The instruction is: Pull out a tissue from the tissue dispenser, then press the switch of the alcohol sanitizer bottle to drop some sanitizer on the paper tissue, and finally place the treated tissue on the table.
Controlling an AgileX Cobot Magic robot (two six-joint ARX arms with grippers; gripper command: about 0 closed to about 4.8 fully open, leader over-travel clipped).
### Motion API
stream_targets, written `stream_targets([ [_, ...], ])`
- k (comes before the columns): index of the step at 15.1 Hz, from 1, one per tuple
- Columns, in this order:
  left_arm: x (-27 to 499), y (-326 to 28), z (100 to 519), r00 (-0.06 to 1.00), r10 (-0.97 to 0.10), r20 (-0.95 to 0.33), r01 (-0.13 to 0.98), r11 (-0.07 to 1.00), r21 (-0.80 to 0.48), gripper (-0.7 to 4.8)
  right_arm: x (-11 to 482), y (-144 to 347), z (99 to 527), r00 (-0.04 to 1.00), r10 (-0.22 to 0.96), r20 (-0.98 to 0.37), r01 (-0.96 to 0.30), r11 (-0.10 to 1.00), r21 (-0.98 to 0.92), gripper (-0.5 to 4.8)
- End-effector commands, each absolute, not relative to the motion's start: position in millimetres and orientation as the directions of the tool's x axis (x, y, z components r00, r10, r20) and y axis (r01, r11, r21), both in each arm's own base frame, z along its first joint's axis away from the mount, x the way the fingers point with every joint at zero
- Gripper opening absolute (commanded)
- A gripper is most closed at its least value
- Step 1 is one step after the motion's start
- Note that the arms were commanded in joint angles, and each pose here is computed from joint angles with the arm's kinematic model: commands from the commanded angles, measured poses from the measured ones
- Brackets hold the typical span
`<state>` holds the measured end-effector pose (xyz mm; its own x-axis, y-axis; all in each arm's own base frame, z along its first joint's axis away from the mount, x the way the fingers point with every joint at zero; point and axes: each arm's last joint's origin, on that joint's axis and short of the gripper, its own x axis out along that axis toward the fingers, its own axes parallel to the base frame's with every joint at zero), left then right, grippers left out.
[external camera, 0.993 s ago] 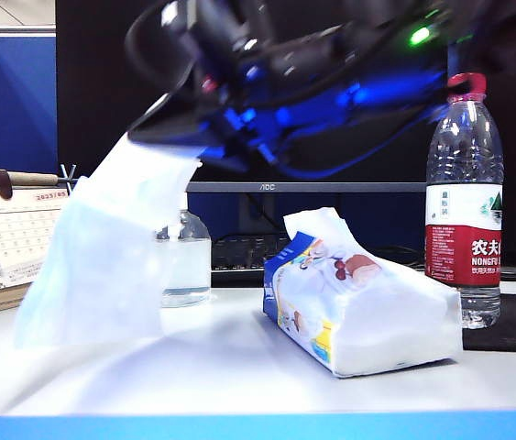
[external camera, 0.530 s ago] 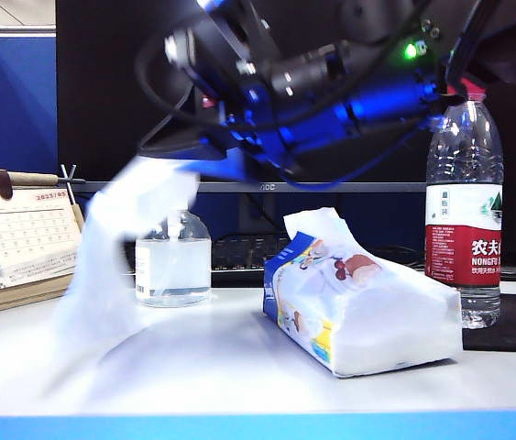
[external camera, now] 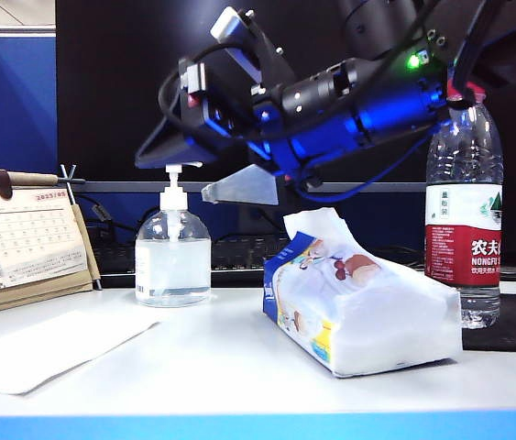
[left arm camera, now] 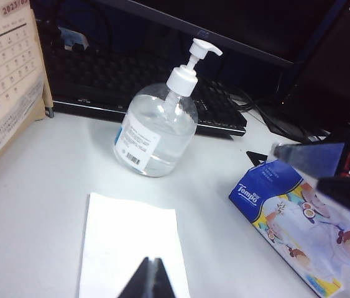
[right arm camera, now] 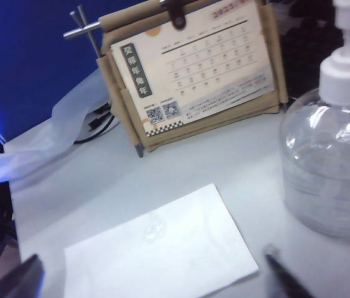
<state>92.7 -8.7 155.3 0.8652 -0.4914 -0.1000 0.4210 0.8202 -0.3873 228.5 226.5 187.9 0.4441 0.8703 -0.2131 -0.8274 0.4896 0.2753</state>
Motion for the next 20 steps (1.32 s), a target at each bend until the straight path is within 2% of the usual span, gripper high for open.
stream_targets([
  [1,92,-9,154,0.858,-0.501,-0.109,0.433,0.822,-0.371,-0.05,224,225,208,0.394,0.911,-0.118,-0.874,0.412,0.257,4.7],
  [2,92,-9,154,0.859,-0.501,-0.109,0.435,0.824,-0.363,-0.05,220,222,223,0.38,0.923,-0.064,-0.894,0.385,0.23,2.5],
  [3,92,-9,154,0.859,-0.501,-0.109,0.436,0.825,-0.36,-0.05,215,217,240,0.383,0.924,-0.01,-0.908,0.379,0.179,1.0],
  [5,92,-9,154,0.859,-0.501,-0.108,0.439,0.827,-0.351,-0.05,204,205,269,0.397,0.915,0.074,-0.916,0.389,0.102,-0.06],
  [6,92,-9,154,0.859,-0.501,-0.107,0.439,0.828,-0.349,-0.05,198,198,281,0.418,0.903,0.103,-0.908,0.412,0.077,-0.06],
  [9,92,-9,154,0.858,-0.502,-0.106,0.441,0.827,-0.348,-0.05,148,141,334,0.628,0.767,0.128,-0.772,0.636,-0.023,-0.06],
  [10,92,-9,154,0.857,-0.504,-0.106,0.443,0.826,-0.349,-0.05,141,134,337,0.649,0.751,0.124,-0.755,0.655,-0.015,-0.06],
  [12,92,-10,154,0.845,-0.524,-0.103,0.462,0.814,-0.351,-0.05,108,97,343,0.761,0.64,0.104,-0.644,0.765,0.004,-0.06],
  [15,91,-10,155,0.826,-0.555,-0.1,0.492,0.796,-0.354,-0.05,70,57,319,0.854,0.504,0.13,-0.517,0.851,0.094,-0.06],
  [18,91,-11,155,0.822,-0.56,-0.1,0.496,0.792,-0.355,-0.05,53,40,279,0.861,0.484,0.159,-0.509,0.832,0.222,-0.06],
  [20,91,-11,155,0.817,-0.568,-0.1,0.503,0.786,-0.359,-0.05,55,40,244,0.898,0.429,0.1,-0.439,0.856,0.273,-0.06],
])
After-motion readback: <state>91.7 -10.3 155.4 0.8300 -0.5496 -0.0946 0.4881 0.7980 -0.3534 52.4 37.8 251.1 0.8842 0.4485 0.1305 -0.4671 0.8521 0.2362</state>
